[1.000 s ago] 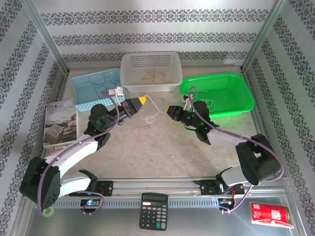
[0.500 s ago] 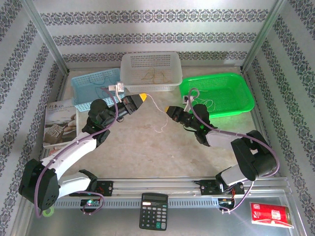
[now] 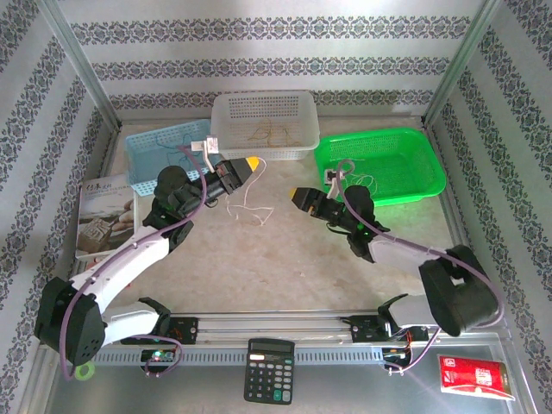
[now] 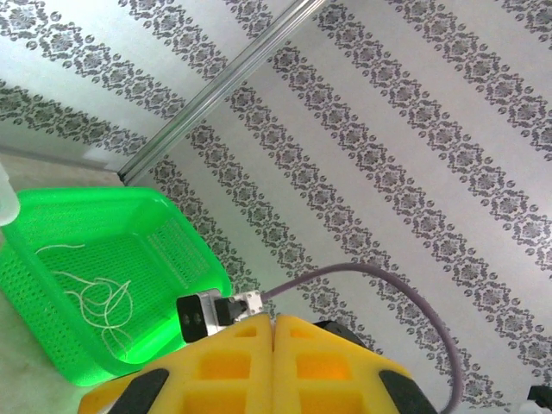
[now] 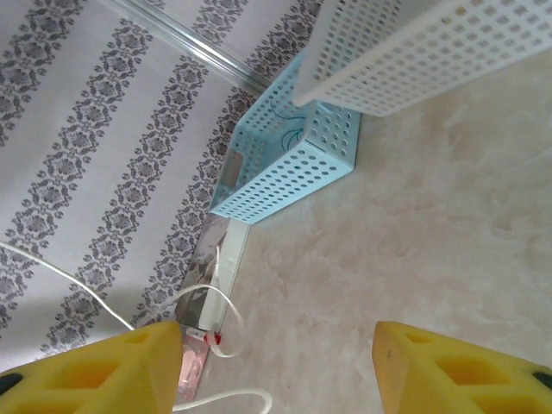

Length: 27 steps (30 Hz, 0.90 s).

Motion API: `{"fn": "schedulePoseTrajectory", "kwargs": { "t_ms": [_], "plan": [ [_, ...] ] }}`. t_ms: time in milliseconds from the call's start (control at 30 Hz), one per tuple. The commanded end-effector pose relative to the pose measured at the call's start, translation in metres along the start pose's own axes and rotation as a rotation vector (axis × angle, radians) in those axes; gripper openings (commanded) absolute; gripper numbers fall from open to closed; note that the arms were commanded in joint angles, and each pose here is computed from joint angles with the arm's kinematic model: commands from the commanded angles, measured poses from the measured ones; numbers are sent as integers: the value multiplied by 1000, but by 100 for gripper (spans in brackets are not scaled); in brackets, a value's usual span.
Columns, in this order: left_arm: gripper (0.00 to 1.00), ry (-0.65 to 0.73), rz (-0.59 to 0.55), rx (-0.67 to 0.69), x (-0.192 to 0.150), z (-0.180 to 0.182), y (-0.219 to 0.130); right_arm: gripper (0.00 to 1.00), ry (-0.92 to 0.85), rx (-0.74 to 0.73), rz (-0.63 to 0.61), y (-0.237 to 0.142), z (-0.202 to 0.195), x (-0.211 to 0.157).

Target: Untangle the cables

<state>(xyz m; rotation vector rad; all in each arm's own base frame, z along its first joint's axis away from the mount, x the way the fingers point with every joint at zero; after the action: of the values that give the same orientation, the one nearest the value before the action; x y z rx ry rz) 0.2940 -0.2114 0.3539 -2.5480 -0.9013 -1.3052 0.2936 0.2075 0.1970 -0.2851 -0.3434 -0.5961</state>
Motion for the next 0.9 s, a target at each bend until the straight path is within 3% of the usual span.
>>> {"fn": "schedulePoseTrajectory", "kwargs": {
  "t_ms": [0,267,700,867],
  "plan": [
    [0,13,44,-34,2,-9,7,62,-157,15,3,-7,27,-1],
    [0,-14,101,-82,6,-14,21,64,-480,52,-8,-16,101,4],
    [0,-37,101,-156,18,-27,37,65,-555,65,-75,26,131,39],
    [0,-45,77,-175,28,-35,39,54,-537,62,-99,49,125,46]
  ]
}}
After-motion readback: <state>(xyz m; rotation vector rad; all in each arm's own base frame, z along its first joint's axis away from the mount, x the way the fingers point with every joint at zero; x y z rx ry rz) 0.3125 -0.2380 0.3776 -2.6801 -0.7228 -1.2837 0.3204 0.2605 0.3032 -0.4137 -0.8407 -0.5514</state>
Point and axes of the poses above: each hand's point on the last joint's axis, 136 mm out from that joint toward the fingers, its own y axis out along the fingers, its own z axis along the line the jaws close on, x = y × z, the point moved 4 cm from there along -y, back along the fingers, and after that the axes turned 10 degrees about y, right-handed, at the moved point
